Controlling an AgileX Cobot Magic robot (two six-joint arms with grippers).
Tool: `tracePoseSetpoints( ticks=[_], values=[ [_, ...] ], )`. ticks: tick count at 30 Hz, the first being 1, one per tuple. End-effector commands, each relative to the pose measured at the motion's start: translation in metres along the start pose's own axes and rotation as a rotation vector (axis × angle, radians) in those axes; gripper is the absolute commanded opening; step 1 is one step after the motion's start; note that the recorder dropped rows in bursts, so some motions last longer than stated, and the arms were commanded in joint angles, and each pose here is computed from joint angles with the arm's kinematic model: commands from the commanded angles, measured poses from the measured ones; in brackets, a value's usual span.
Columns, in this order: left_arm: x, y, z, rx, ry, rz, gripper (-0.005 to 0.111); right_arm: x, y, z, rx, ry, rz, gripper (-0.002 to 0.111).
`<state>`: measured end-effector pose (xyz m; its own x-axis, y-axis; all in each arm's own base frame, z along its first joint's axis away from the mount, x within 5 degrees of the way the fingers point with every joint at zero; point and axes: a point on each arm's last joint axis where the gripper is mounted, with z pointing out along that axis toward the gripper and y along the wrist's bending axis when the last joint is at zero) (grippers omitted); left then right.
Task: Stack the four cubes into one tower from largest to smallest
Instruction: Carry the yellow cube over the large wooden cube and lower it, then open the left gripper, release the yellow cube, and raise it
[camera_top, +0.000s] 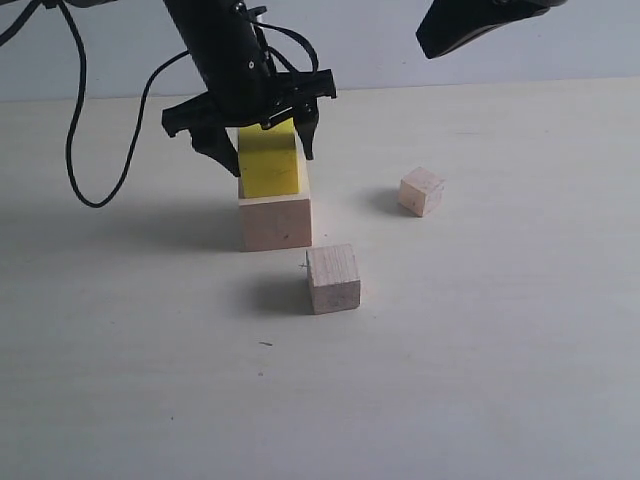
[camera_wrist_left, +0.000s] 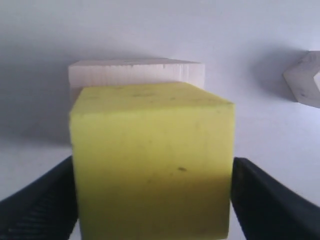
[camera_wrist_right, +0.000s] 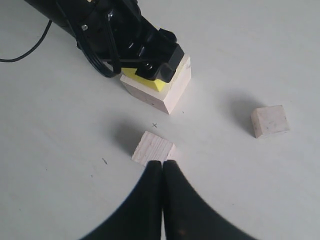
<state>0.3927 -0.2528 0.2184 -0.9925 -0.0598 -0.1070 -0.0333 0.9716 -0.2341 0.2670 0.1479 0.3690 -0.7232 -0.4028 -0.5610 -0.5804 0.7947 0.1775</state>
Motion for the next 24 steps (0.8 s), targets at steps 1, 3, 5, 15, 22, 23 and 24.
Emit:
tracePoseSetpoints(
  ticks=[1, 3, 5, 15, 22, 23, 24],
  values=[
    [0.002, -0.003, -0.008, 0.009, -0.010, 0.001, 0.076, -0.001, 0.002, -0.004, -0.005, -0.006, -0.011, 0.000],
    [0.002, -0.003, -0.010, 0.003, -0.010, 0.004, 0.076, -0.001, 0.002, -0.004, -0.005, -0.006, -0.011, 0.000],
    [0.003, -0.002, -0.014, -0.005, -0.015, 0.010, 0.076, -0.001, 0.002, -0.004, -0.005, -0.006, -0.011, 0.000],
    [-0.001, 0.013, -0.060, -0.103, -0.155, 0.062, 0.075, -0.001, 0.002, -0.004, -0.004, -0.008, -0.011, 0.000],
    [0.002, 0.009, -0.069, -0.071, -0.155, 0.093, 0.067, -0.001, 0.002, -0.004, -0.004, -0.008, -0.011, 0.000],
    [0.003, 0.008, -0.069, -0.060, -0.147, 0.107, 0.067, -0.001, 0.002, -0.004, -0.004, -0.008, -0.011, 0.000],
    [0.004, 0.007, -0.068, -0.046, -0.137, 0.119, 0.067, -0.001, 0.002, -0.004, -0.004, -0.008, -0.011, 0.000]
  ],
)
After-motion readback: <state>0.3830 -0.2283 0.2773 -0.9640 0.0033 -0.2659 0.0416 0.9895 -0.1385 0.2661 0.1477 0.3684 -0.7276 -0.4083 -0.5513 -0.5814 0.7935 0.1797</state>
